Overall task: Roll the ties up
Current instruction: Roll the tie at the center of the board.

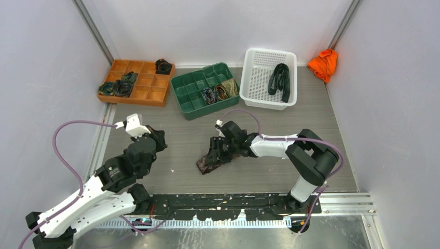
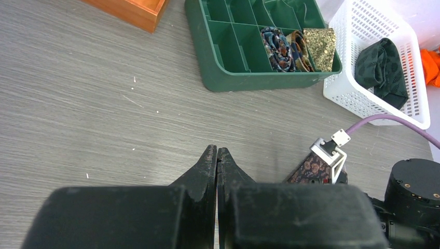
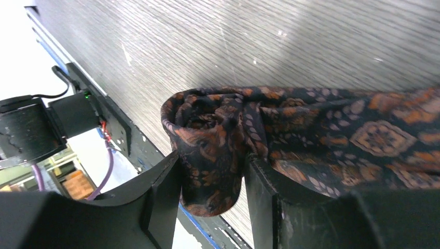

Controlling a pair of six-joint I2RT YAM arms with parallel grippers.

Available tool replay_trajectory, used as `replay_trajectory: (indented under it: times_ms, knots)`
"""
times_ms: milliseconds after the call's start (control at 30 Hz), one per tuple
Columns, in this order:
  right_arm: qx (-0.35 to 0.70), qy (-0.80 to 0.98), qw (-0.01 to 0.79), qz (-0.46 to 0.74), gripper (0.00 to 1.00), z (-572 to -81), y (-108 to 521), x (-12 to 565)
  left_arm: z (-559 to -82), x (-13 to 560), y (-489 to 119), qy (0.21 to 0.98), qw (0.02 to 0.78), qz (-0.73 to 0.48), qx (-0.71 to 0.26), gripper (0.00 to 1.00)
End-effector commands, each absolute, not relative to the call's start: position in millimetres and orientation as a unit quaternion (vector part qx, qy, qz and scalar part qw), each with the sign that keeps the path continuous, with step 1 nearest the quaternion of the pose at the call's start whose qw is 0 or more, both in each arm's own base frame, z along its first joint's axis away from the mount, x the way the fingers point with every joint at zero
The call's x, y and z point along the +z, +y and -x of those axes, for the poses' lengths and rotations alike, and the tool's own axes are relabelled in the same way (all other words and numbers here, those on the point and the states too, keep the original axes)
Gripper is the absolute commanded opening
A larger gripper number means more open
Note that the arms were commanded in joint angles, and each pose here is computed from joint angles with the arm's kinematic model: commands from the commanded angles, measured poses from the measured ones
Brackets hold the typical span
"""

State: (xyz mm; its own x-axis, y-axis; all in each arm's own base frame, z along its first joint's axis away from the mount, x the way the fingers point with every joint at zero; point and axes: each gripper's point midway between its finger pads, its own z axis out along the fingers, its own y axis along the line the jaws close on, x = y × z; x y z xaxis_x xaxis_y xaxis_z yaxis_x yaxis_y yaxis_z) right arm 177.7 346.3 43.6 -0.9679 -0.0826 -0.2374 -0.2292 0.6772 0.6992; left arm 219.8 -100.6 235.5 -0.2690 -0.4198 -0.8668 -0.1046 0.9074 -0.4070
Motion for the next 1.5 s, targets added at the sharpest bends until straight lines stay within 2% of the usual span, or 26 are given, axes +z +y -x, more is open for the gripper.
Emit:
replay_trajectory:
  times_ms: [0, 267, 400, 533, 800, 967, 1133, 1333, 1467]
  knots:
    - [0.348, 0.923, 0.133, 0.096, 0.52, -189.4, 329.9, 56.7, -223.0, 242.4, -104.2, 0.775, 0.589, 0.173, -0.148, 0.00]
    - [0.260, 0.946, 0.162, 0.107, 0.53, -198.9, 299.2, 48.9, -222.9, 238.0, -107.2, 0.779, 0.586, 0.168, -0.150, 0.00]
    - [0.252, 0.946, 0.170, 0.110, 0.53, -201.8, 297.4, 50.0, -222.2, 236.2, -107.3, 0.780, 0.584, 0.166, -0.149, 0.00]
    - [0.221, 0.951, 0.192, 0.102, 0.57, -212.7, 288.5, 51.7, -221.0, 235.2, -104.2, 0.780, 0.585, 0.167, -0.146, 0.00]
    - [0.138, 0.939, 0.291, 0.122, 0.58, -222.6, 270.3, 108.6, -202.4, 232.7, -56.5, 0.757, 0.594, 0.242, -0.124, 0.00]
    - [0.061, 0.920, 0.338, 0.191, 0.58, -199.8, 289.4, 130.3, -184.1, 228.3, -17.3, 0.724, 0.607, 0.302, -0.125, 0.00]
    - [-0.031, 0.894, 0.359, 0.267, 0.59, -182.1, 320.3, 119.8, -174.8, 237.2, 0.5, 0.707, 0.621, 0.313, -0.131, 0.00]
    - [-0.137, 0.858, 0.379, 0.319, 0.70, -180.4, 346.0, 97.1, -171.7, 243.8, 5.3, 0.714, 0.619, 0.305, -0.116, 0.00]
    - [-0.155, 0.855, 0.371, 0.326, 0.71, -182.8, 348.7, 79.8, -170.6, 241.8, 4.9, 0.715, 0.618, 0.304, -0.122, 0.00]
